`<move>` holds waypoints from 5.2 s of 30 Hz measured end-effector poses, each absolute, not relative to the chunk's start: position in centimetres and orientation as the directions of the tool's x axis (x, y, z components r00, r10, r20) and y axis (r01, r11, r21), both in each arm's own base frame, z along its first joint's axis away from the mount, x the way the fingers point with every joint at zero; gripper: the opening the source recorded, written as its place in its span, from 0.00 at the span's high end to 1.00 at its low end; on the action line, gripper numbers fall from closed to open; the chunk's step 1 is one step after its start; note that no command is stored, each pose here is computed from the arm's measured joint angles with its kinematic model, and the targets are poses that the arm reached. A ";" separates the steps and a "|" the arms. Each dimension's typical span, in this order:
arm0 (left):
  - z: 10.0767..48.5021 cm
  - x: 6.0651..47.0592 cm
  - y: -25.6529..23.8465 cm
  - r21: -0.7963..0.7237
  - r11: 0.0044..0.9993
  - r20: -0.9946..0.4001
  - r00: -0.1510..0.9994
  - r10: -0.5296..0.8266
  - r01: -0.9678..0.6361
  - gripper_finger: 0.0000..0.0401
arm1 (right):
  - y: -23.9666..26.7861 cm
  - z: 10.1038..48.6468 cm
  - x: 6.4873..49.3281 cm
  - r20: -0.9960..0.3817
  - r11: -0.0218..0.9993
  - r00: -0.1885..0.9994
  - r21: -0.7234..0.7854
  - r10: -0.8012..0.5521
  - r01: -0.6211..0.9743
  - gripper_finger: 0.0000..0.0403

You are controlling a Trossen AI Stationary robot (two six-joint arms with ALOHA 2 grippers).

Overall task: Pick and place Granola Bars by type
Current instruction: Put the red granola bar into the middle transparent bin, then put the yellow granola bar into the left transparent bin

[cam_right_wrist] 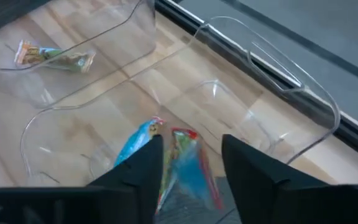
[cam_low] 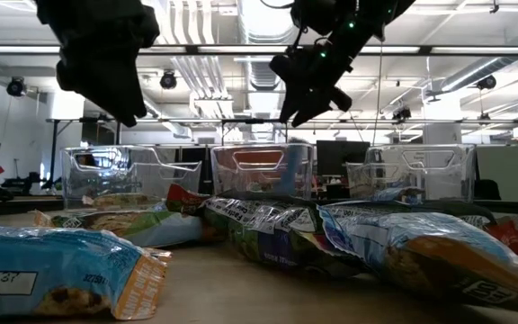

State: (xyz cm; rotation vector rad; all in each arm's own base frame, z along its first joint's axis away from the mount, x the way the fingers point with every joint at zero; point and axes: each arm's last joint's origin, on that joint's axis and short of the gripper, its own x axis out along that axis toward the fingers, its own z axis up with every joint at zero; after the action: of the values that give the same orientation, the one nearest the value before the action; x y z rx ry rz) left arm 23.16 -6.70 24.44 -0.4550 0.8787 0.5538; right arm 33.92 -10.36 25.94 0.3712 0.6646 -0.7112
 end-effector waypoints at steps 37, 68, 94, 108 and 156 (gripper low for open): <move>21.9 21.0 -10.9 -0.338 0.660 -0.846 0.524 0.099 -0.671 0.55 | 6.6 23.6 34.6 -0.764 0.835 0.645 0.372 0.028 0.405 0.42; 14.9 17.6 -12.2 -0.425 0.661 -0.835 0.550 -0.022 -0.618 0.55 | 18.7 18.1 26.3 -0.862 0.230 0.478 0.506 0.166 0.831 0.43; 13.6 17.2 -11.8 -0.415 0.743 -0.804 0.594 -0.030 -0.524 0.55 | 19.7 17.3 22.3 -0.964 -0.046 0.061 0.051 0.259 0.998 0.39; 13.6 17.2 -11.8 -0.396 0.768 -0.799 0.600 -0.018 -0.504 0.55 | 17.6 14.5 21.1 -0.985 -0.073 0.005 -0.007 0.172 0.997 0.39; 13.4 17.8 -10.8 -0.395 0.759 -0.789 0.615 0.009 -0.518 0.55 | 12.3 17.2 27.8 -0.951 0.513 0.308 0.273 0.017 0.814 0.71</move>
State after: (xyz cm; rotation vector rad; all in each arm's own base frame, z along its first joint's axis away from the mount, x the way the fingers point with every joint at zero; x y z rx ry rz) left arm 17.76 -10.82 13.44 -0.6551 0.8657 0.3300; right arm 27.76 12.34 17.23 0.8988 1.1467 -0.6329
